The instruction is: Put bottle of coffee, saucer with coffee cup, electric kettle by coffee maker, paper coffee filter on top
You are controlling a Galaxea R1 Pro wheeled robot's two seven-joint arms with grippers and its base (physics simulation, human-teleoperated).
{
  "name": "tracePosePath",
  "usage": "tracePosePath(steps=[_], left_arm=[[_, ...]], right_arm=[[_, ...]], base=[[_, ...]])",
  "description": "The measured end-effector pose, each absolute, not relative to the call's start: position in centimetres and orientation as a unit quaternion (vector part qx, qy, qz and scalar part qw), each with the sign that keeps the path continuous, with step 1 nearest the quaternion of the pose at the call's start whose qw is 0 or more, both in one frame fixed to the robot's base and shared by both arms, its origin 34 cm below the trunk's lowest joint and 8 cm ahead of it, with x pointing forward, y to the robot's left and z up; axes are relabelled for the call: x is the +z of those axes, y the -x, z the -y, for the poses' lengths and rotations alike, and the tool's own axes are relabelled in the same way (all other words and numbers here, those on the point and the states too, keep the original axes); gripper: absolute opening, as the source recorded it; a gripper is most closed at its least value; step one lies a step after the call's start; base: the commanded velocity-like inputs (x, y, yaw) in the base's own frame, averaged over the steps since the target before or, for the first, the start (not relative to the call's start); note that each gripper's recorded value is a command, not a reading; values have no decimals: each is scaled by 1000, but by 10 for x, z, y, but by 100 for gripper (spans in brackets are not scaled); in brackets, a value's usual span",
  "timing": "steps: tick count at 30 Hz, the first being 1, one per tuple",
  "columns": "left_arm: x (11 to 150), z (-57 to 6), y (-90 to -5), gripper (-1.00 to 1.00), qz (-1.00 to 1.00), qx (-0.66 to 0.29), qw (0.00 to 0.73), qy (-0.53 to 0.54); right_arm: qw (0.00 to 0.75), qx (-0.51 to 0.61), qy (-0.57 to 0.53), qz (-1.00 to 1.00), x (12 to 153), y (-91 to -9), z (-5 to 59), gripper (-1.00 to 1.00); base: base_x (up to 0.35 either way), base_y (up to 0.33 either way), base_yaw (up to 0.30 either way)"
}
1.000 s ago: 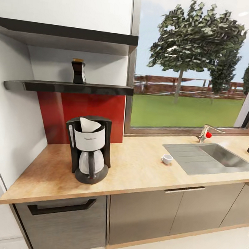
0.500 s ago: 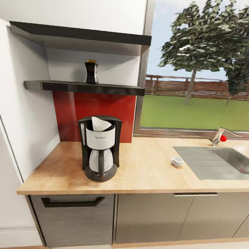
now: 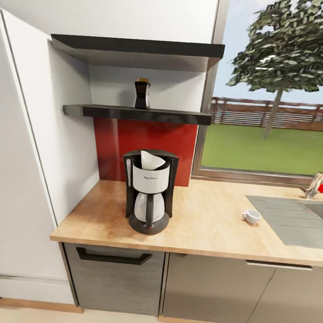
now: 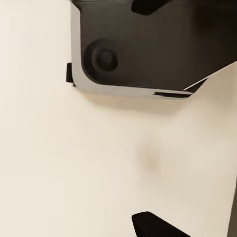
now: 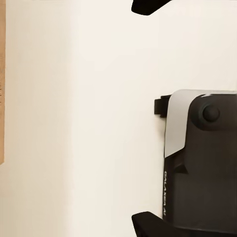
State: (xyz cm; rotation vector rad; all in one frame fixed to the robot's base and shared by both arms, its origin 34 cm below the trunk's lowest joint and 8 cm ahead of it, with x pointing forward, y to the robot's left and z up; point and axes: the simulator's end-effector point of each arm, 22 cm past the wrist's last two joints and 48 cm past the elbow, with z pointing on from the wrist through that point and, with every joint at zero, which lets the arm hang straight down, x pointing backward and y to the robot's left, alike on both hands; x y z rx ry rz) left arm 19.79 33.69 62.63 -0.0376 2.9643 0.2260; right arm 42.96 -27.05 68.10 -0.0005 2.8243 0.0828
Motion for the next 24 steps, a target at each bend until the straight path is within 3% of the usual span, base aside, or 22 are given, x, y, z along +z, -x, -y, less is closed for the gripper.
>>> tracePosePath(steps=[6,13,15,20,24], left_arm=[[632,-338,-232,100,-990,73,119,6],[732,-338,-432,100,-929,72,363,-4],[779,-315,-484,100,-902,28,429,-31],[848,-298,-532,100,-864,-29,494,-86],[916,-263,-561,100,-848,-86,507,-126]], right_arm=[[156,26,0,-987,680,-428,275,100],[126,17,24,-992,665,-387,281,100],[108,16,29,-994,656,-362,282,100],[105,16,29,-994,655,-357,282,100],[108,16,29,-994,655,-358,282,100]], base=[[0,0,68],[0,0,2],[0,0,0],[0,0,0],[0,0,0]])
